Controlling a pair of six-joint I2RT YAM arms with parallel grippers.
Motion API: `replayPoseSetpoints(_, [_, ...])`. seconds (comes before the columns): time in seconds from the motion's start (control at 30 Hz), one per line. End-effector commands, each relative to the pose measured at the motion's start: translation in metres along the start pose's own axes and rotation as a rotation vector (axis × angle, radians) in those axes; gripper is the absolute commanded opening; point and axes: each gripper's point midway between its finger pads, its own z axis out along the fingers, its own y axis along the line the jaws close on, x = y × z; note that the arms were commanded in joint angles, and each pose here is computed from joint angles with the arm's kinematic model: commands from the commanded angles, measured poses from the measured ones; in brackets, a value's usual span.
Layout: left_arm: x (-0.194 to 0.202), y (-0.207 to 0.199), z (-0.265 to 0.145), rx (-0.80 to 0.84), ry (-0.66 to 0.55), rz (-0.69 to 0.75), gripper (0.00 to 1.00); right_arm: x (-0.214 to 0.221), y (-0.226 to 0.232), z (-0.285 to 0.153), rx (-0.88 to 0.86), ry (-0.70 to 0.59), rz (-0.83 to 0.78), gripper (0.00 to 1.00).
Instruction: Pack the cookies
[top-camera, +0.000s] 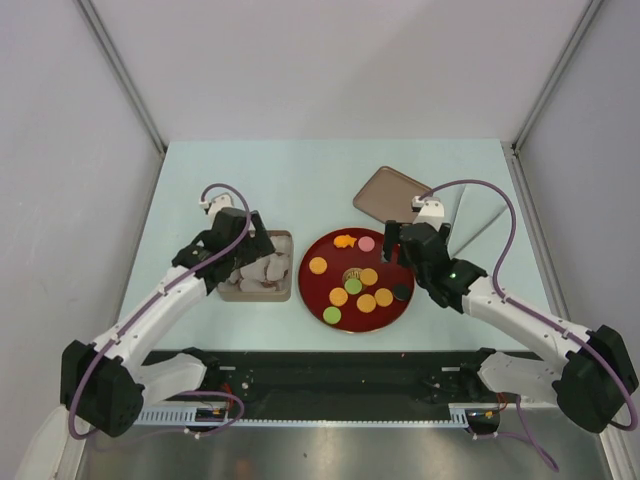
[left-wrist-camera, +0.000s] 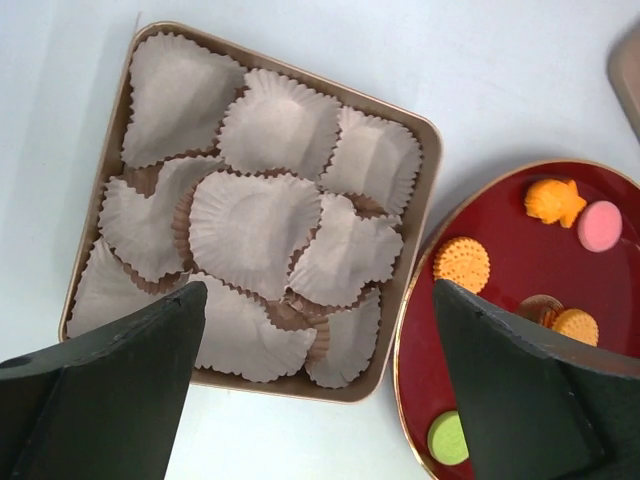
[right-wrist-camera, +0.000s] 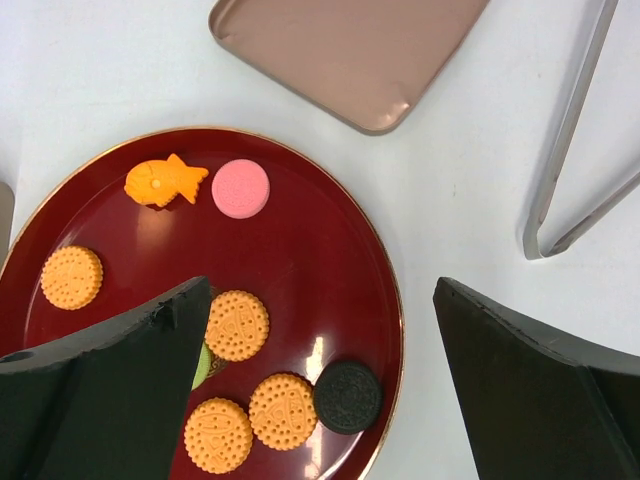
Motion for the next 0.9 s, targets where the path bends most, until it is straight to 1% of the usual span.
replayPoseSetpoints(0.0, [-0.009, -0.026, -0.010, 0.158, -0.033, 0.030, 1.00, -0.016, 0.002, -0.001, 0.015, -0.031, 0.034, 1.00])
replayPoseSetpoints(0.13, [-0.002, -0.033, -0.013, 0.227, -0.028, 0.050, 1.00, -0.021, 0.004, -0.003, -0.003, -0.051, 0.020, 1.00])
replayPoseSetpoints(0.2, [0.001, -0.033, -0.013, 0.241, -0.029, 0.054, 1.00, -0.024, 0.012, -0.008, -0.057, -0.055, 0.020, 1.00])
replayPoseSetpoints(0.27, [0.002, -0.032, -0.014, 0.239, -0.021, 0.062, 1.00, -0.026, 0.014, -0.010, -0.071, -0.056, 0.016, 1.00])
replayPoseSetpoints(0.43, [0.010, -0.023, -0.006, 0.172, 0.036, 0.096, 1.00, -0.021, 0.010, -0.006, -0.035, -0.031, -0.006, 1.00])
replayPoseSetpoints(0.63, [0.008, -0.016, -0.006, 0.103, 0.029, 0.137, 1.00, -0.029, -0.001, 0.002, 0.049, -0.055, -0.008, 1.00])
replayPoseSetpoints(0.7, [0.008, -0.018, -0.007, 0.099, 0.024, 0.143, 1.00, -0.032, -0.003, 0.007, 0.062, -0.033, -0.002, 1.00])
replayPoseSetpoints(0.73, [0.008, -0.018, -0.007, 0.102, 0.023, 0.137, 1.00, -0.019, -0.014, 0.019, 0.100, 0.032, -0.008, 1.00])
replayPoseSetpoints(0.8, [0.011, -0.021, -0.006, 0.113, 0.032, 0.138, 1.00, -0.006, -0.010, 0.031, 0.065, 0.122, -0.004, 0.98])
replayPoseSetpoints(0.87, [0.012, -0.023, -0.007, 0.126, 0.038, 0.136, 1.00, 0.008, -0.004, 0.040, 0.048, 0.170, -0.034, 0.97])
